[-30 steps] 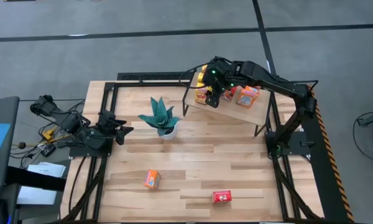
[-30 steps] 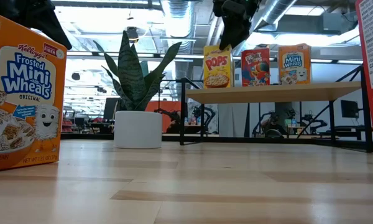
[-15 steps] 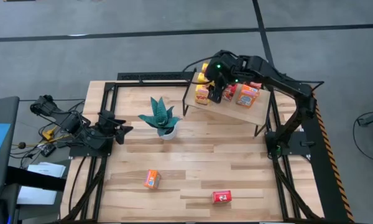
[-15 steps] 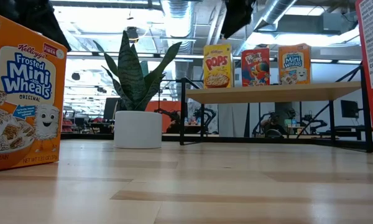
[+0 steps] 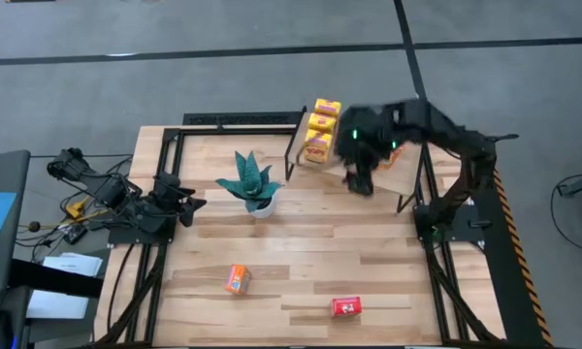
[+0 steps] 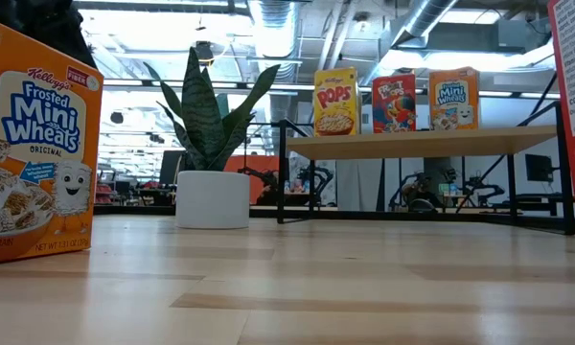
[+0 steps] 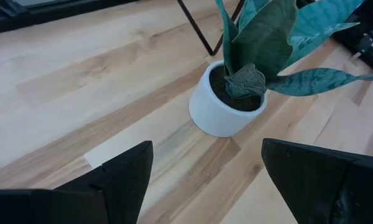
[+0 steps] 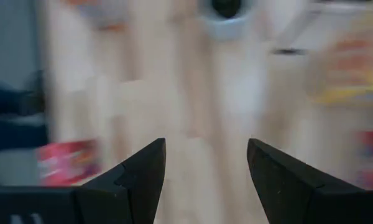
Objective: Stack cereal on shelf
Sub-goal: Put the red cereal box on the shelf aligned with the other red cereal boxes
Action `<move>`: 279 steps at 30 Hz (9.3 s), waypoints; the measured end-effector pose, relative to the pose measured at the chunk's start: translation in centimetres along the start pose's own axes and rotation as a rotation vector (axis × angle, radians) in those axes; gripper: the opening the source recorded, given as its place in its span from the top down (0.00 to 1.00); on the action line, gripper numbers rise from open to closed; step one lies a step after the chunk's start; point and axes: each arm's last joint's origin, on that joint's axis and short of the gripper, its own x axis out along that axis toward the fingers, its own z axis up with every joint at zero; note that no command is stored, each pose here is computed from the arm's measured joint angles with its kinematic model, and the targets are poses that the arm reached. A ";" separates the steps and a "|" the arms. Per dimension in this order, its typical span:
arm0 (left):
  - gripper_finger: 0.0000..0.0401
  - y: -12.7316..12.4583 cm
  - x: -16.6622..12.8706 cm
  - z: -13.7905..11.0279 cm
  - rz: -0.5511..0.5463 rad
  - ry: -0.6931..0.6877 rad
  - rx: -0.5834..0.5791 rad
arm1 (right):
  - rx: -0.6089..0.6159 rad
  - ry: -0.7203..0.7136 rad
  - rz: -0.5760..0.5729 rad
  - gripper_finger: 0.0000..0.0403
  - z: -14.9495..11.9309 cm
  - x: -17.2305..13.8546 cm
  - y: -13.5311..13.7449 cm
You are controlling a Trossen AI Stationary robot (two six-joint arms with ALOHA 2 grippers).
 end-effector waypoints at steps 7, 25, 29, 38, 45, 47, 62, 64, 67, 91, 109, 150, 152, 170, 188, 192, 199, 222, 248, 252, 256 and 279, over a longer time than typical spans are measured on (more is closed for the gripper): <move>0.27 0.0 0.0 0.0 -0.006 0.013 0.006 | -0.050 0.051 0.106 0.38 -2.7 0.0 9.9; 0.27 0.0 0.0 -0.1 -0.009 0.019 0.020 | -0.042 0.155 -0.004 0.24 -8.8 7.4 24.8; 0.27 0.0 0.0 -0.1 -0.010 0.022 0.020 | -0.088 0.298 0.000 0.12 -9.1 11.2 26.2; 0.27 0.0 0.0 -0.1 -0.015 0.033 0.050 | -0.184 0.370 -0.054 0.04 -9.7 16.7 27.8; 0.27 0.0 0.0 -0.1 -0.012 0.040 0.069 | -0.179 0.344 -0.045 0.07 -8.9 16.9 27.5; 0.27 0.1 0.0 -0.2 -0.006 0.042 0.075 | -0.178 0.330 -0.049 0.07 -8.8 16.9 27.5; 0.27 0.2 0.0 -0.2 0.008 0.030 0.063 | -0.087 0.253 0.006 0.07 -10.8 17.7 25.8; 0.27 0.2 0.0 -0.1 0.012 0.021 0.057 | -0.090 0.248 0.012 0.07 -11.0 17.9 25.6; 0.27 0.2 0.0 -0.1 0.014 0.020 0.058 | -0.117 0.237 0.027 0.07 -11.0 18.3 25.6; 0.27 0.3 0.0 -0.2 0.020 0.029 0.079 | -0.042 0.274 0.085 0.26 -10.8 19.8 25.0; 0.27 0.3 0.0 -0.2 0.019 0.031 0.093 | -0.036 0.279 0.079 0.35 -10.5 19.9 24.5; 0.27 0.5 0.0 -0.2 0.028 0.034 0.078 | 0.304 0.113 -0.080 0.68 -3.7 4.6 -0.8; 0.27 0.5 0.0 -0.2 0.029 0.034 0.076 | 0.292 0.081 -0.089 0.68 -3.0 3.8 -1.9; 0.27 0.5 0.0 -0.2 0.032 0.027 0.057 | 0.128 0.136 -0.271 0.68 1.7 4.4 -6.8; 0.27 0.7 0.0 -0.2 0.055 0.018 0.054 | 0.183 0.134 -0.355 0.68 1.5 4.1 -8.1; 0.27 0.7 0.0 -0.2 0.056 0.016 0.054 | 0.206 0.129 -0.339 0.67 1.5 4.1 -8.0; 0.27 0.7 0.0 -0.2 0.057 0.016 0.053 | 0.216 0.127 -0.311 0.69 1.5 4.2 -8.0; 0.27 0.7 0.0 -0.2 0.060 0.008 0.048 | 0.215 0.137 -0.311 0.68 -1.5 2.3 -7.5; 0.27 0.8 0.0 -0.1 0.069 -0.017 0.046 | 0.163 0.152 -0.306 0.67 -0.9 4.1 -8.7; 0.27 0.8 0.0 -0.2 0.072 -0.016 0.049 | 0.160 0.141 -0.306 0.67 -0.9 4.1 -8.7; 0.27 1.0 -0.1 -0.2 0.086 -0.011 0.047 | 0.159 0.136 -0.306 0.67 -0.8 4.1 -8.8; 0.27 1.1 -0.1 -0.3 0.094 -0.009 0.033 | 0.135 0.116 -0.314 0.45 -0.6 4.2 -8.8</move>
